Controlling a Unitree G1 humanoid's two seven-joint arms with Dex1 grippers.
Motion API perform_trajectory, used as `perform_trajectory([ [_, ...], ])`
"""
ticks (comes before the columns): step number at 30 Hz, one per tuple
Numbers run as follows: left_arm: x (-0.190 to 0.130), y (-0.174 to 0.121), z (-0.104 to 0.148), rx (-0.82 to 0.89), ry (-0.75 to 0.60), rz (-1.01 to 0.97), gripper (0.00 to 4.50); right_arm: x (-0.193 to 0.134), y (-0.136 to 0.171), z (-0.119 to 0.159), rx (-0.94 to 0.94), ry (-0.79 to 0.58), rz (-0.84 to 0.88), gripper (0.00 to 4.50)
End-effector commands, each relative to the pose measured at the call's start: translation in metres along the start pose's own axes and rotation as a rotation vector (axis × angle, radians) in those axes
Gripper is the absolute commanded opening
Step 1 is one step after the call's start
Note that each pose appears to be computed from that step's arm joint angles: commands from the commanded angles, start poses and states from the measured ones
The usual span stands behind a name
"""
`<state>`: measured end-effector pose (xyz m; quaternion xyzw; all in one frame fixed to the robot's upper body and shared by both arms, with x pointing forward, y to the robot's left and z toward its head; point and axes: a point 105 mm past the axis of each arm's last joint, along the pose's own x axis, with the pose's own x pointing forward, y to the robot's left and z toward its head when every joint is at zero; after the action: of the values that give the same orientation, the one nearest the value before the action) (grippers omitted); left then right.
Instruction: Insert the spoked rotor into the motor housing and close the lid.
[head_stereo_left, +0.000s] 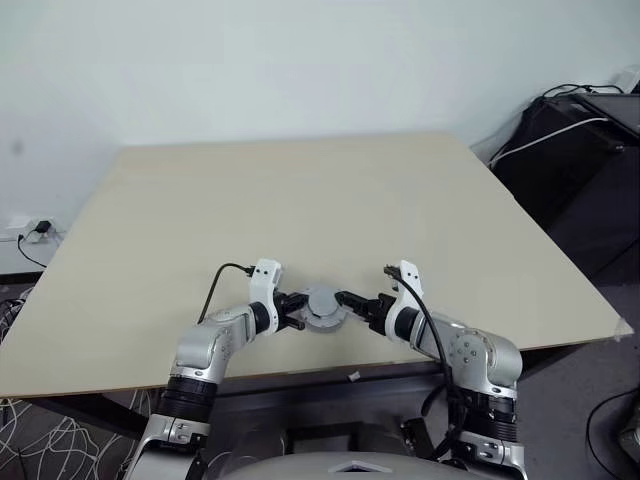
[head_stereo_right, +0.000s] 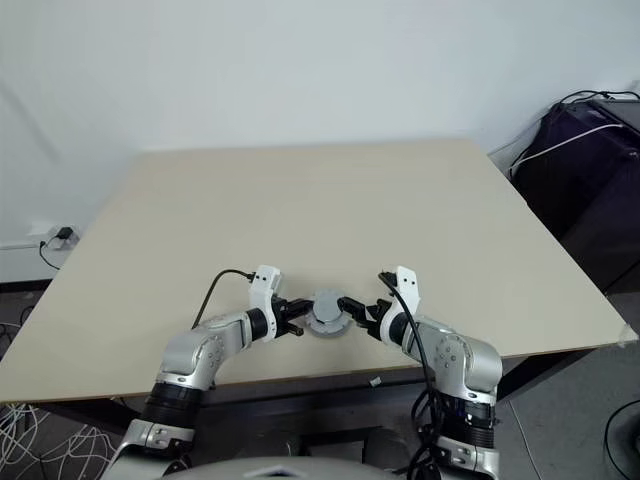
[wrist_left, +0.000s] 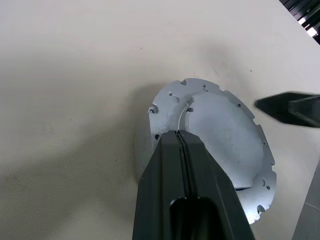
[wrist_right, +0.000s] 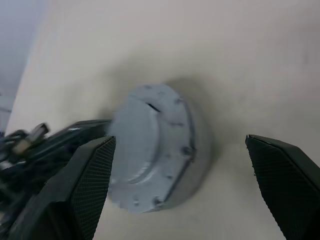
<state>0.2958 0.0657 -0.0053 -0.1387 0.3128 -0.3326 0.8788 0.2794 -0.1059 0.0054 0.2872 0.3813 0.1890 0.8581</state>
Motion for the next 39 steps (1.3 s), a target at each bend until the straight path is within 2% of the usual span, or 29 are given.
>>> perform_trajectory([
  [1,0.003,-0.005,-0.014,-0.015,0.055,-0.025,0.0,0.004,0.01,0.009,0.005,-0.03,0.035,4.47],
  [10,0.003,-0.005,-0.014,-0.014,0.058,-0.026,0.0,0.013,0.024,-0.001,0.081,0.03,0.12,4.47],
  [19,0.003,-0.006,-0.013,-0.013,0.055,-0.031,0.0,0.021,0.025,-0.007,0.113,0.057,0.121,4.47],
  [27,0.003,-0.006,-0.014,-0.016,0.057,-0.031,0.0,0.019,0.049,-0.016,0.251,0.121,0.324,4.47],
  [34,0.002,-0.006,-0.016,-0.024,0.055,-0.029,0.0,0.012,0.074,-0.01,0.329,0.105,0.507,4.47],
  [39,0.001,-0.006,-0.018,-0.029,0.058,-0.026,0.0,0.014,0.074,-0.004,0.34,0.07,0.493,4.47],
])
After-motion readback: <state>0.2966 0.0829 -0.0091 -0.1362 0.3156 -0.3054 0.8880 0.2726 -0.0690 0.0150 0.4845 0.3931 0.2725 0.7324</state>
